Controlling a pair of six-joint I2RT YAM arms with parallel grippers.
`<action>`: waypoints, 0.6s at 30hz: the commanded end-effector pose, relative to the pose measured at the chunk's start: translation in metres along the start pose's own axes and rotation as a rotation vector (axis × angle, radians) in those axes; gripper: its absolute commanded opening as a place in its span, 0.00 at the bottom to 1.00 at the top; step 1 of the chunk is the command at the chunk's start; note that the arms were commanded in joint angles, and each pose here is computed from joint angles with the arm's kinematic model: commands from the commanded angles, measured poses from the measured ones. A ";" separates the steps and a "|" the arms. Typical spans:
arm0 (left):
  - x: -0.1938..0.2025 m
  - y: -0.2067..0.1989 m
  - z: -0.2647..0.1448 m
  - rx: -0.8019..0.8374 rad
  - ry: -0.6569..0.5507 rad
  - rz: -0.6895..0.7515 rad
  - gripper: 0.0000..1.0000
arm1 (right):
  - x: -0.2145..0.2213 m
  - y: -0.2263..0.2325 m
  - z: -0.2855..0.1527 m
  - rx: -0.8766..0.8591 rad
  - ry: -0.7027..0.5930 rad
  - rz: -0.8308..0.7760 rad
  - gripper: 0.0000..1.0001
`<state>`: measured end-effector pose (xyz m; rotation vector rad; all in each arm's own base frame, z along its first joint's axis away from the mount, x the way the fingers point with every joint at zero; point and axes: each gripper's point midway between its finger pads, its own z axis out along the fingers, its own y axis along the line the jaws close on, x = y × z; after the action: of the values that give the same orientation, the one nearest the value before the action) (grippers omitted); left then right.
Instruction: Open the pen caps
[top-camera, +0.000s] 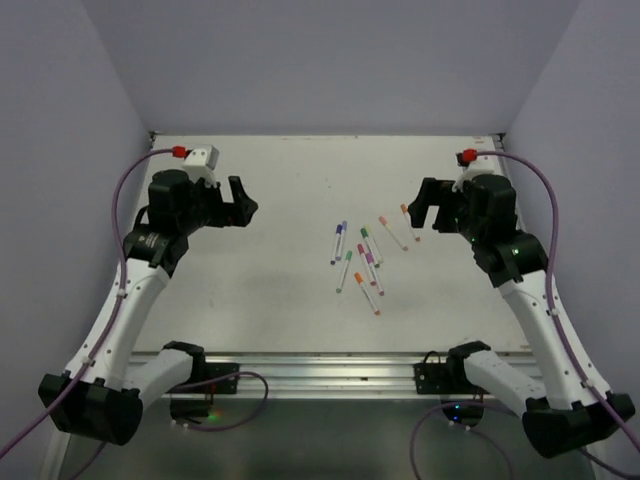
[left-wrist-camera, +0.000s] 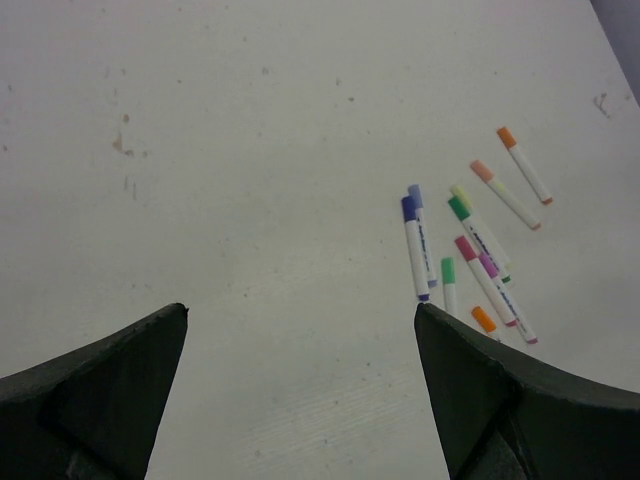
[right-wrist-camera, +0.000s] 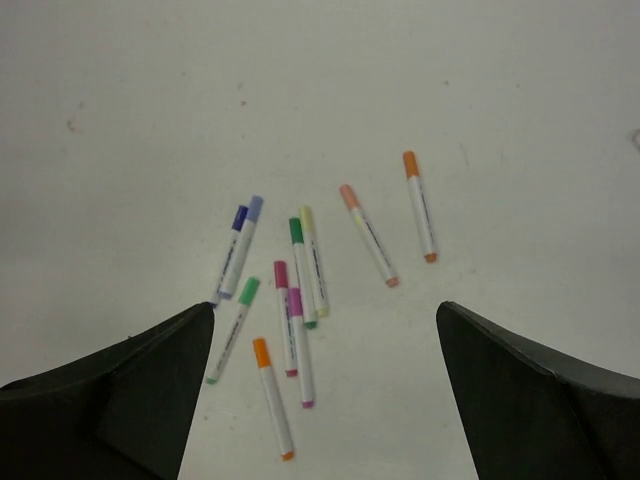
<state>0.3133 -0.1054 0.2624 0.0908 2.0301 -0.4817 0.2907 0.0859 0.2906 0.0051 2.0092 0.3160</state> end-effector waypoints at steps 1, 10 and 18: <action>0.007 -0.017 0.010 0.037 0.028 0.000 1.00 | 0.006 -0.013 0.011 0.112 0.084 0.073 0.99; 0.053 -0.016 0.043 0.034 0.125 0.007 1.00 | 0.053 -0.056 0.089 0.371 0.367 0.007 0.65; 0.076 -0.003 0.047 0.009 0.096 0.025 1.00 | 0.092 -0.080 0.150 0.402 0.510 -0.127 0.61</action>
<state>0.3030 -0.1349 0.1601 0.1497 2.2298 -0.4826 0.3728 0.0639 0.1202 0.1032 2.5859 -0.1347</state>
